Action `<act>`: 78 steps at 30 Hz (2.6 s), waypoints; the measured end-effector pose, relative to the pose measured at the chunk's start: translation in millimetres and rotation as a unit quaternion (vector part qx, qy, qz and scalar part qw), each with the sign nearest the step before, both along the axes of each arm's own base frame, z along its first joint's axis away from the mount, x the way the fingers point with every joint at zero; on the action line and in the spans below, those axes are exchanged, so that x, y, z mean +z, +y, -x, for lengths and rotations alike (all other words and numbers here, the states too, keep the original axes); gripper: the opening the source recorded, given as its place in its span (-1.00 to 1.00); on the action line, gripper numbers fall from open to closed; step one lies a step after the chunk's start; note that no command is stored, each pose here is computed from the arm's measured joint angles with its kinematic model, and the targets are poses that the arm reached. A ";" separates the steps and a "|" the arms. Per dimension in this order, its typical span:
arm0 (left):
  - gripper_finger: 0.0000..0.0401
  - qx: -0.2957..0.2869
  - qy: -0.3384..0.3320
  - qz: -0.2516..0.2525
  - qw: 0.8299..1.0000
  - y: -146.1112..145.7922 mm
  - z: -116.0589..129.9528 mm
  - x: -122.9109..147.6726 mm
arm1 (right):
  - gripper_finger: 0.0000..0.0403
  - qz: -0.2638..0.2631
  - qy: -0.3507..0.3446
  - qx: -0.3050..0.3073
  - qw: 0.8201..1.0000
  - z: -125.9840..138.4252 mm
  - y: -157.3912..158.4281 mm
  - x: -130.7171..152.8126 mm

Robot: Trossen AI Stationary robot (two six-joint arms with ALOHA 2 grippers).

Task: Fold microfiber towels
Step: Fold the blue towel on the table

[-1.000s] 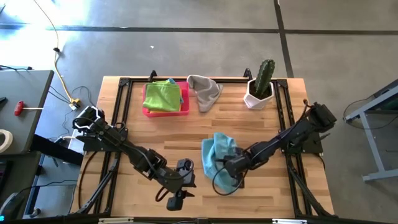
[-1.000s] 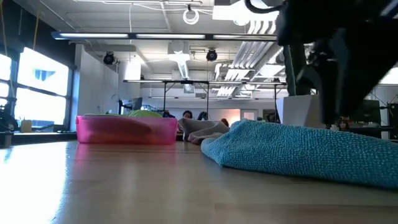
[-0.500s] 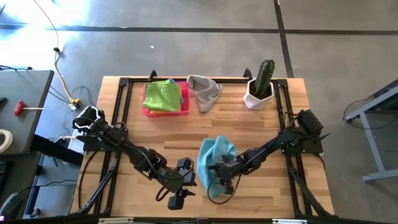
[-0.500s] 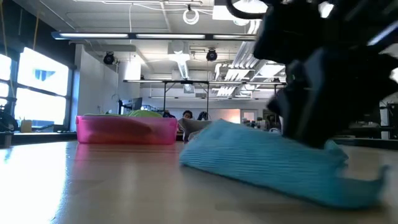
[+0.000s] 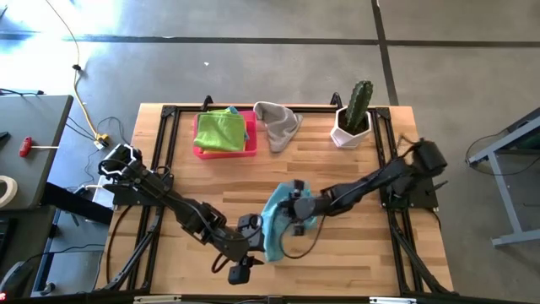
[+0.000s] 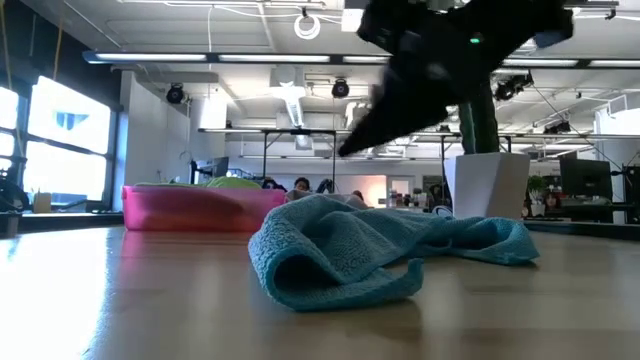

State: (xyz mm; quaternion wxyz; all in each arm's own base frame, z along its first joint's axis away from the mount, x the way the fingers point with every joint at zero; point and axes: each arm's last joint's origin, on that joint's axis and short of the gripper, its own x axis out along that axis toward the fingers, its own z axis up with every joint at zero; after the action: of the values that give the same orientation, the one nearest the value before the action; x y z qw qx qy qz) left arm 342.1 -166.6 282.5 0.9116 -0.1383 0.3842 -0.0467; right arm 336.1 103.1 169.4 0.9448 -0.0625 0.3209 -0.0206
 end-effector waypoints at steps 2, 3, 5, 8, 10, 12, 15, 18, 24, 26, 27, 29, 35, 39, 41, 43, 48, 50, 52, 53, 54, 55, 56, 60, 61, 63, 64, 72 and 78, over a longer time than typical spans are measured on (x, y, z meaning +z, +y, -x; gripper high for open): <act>-0.21 -0.001 0.007 -0.003 1.000 -1.1 1.7 -1.1 | -0.32 0.023 0.071 0.017 0.997 17.1 -4.4 6.0; -0.21 -0.003 0.008 -0.004 1.000 -2.1 2.4 -1.3 | -0.32 0.034 0.109 0.025 0.993 27.2 -6.4 9.0; -0.21 -0.006 0.009 -0.004 1.000 -4.1 3.5 -1.3 | -0.32 0.062 0.175 0.042 0.982 45.7 -10.8 14.5; -0.21 -0.006 0.007 -0.004 1.000 -5.3 3.9 -1.1 | -0.32 0.132 0.231 0.049 0.963 62.2 -17.9 18.7; -0.21 0.000 0.002 -0.011 1.000 -6.5 4.5 -0.9 | -0.32 0.166 0.241 0.067 0.954 63.5 -20.8 17.7; -0.21 0.009 -0.002 -0.020 1.000 -6.0 4.3 -0.8 | -0.32 0.182 0.252 0.101 0.945 63.1 -22.7 10.3; -0.21 0.013 -0.005 -0.025 1.000 -6.4 4.5 -0.7 | -0.32 0.212 0.272 0.129 0.930 63.5 -24.1 -3.2; -0.21 0.014 -0.005 -0.025 1.000 -6.3 4.5 -0.7 | -0.32 0.243 0.277 0.109 0.923 61.2 -25.4 -9.6; -0.21 0.014 -0.005 -0.025 1.000 -6.4 4.6 -0.8 | -0.32 0.236 0.280 0.132 0.921 54.8 -20.9 -22.6; -0.21 0.014 -0.005 -0.025 1.000 -6.4 4.6 -0.8 | -0.32 0.243 0.281 0.141 0.918 54.2 -17.9 -25.9; -0.21 0.014 -0.004 -0.026 1.000 -6.2 4.6 -0.9 | -0.32 0.247 0.282 0.146 0.916 54.1 -16.2 -27.5; -0.21 0.014 -0.002 -0.027 1.000 -6.0 4.9 -1.2 | -0.32 0.250 0.276 0.151 0.916 52.7 -12.7 -30.0; -0.21 0.010 -0.002 -0.035 0.999 -5.9 5.2 -1.5 | -0.32 0.253 0.238 0.153 0.925 43.1 -9.6 -32.4; -0.21 0.012 -0.002 -0.037 0.999 -5.6 5.2 -1.5 | -0.32 0.253 0.233 0.146 0.927 40.9 -11.4 -33.1; -0.21 0.011 -0.002 -0.037 0.999 -6.3 5.5 -1.5 | -0.34 0.246 0.232 0.136 0.931 40.9 -11.6 -33.0; -0.21 0.010 -0.001 -0.038 0.999 -6.6 6.0 -1.8 | -0.40 0.245 0.230 0.125 0.933 40.8 -11.7 -32.9; -0.21 0.009 0.000 -0.039 0.999 -6.6 6.1 -1.9 | -0.70 0.234 0.221 0.092 0.942 39.8 -13.0 -32.2; -0.21 0.010 0.000 -0.040 0.999 -6.5 6.1 -1.9 | -0.84 0.227 0.216 0.083 0.946 38.7 -13.8 -31.9; -0.21 0.010 0.000 -0.040 0.999 -6.3 6.0 -2.0 | -0.95 0.222 0.212 0.080 0.948 38.2 -13.5 -31.6; -0.21 0.010 0.000 -0.040 0.999 -6.2 6.0 -2.0 | -0.97 0.221 0.210 0.079 0.949 37.8 -13.4 -31.4; -0.21 0.011 0.000 -0.040 0.999 -6.2 6.0 -2.0 | -0.98 0.221 0.208 0.079 0.950 37.5 -13.3 -31.3; -0.21 0.010 0.000 -0.040 0.999 -6.3 6.0 -2.0 | -0.98 0.220 0.207 0.079 0.950 37.3 -13.2 -31.2; -0.21 0.010 0.000 -0.040 0.999 -6.4 6.2 -2.0 | -0.98 0.219 0.206 0.078 0.951 37.2 -13.0 -31.1; -0.21 0.015 -0.001 -0.046 0.999 -6.0 6.2 -2.1 | -0.99 0.184 0.212 0.066 0.957 35.6 -11.4 -27.1; -0.21 0.019 -0.003 -0.050 0.999 -5.6 6.1 -2.1 | -0.99 0.166 0.218 0.060 0.960 34.5 -10.5 -24.0; -0.21 0.022 -0.008 -0.064 0.998 -4.9 5.9 -1.9 | -1.00 0.132 0.232 0.041 0.963 31.5 -10.0 -16.0; -0.21 0.021 -0.010 -0.072 0.997 -4.7 5.8 -1.9 | -1.00 0.115 0.237 0.031 0.964 29.4 -9.6 -10.8; -0.21 0.030 -0.027 -0.128 0.991 -1.9 4.9 -1.5 | -1.00 -0.004 0.279 -0.053 0.959 18.2 -2.4 40.2; -0.21 0.033 -0.024 -0.225 0.974 -2.6 -3.7 -19.5 | -1.00 -0.113 0.300 -0.021 0.947 9.7 5.4 87.6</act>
State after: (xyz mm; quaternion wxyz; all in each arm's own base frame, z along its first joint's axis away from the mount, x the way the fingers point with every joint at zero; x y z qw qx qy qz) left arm 345.8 -169.2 263.0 0.9293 0.0586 0.3585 0.0672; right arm 326.4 108.5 256.9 0.8051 0.0477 0.5910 0.0154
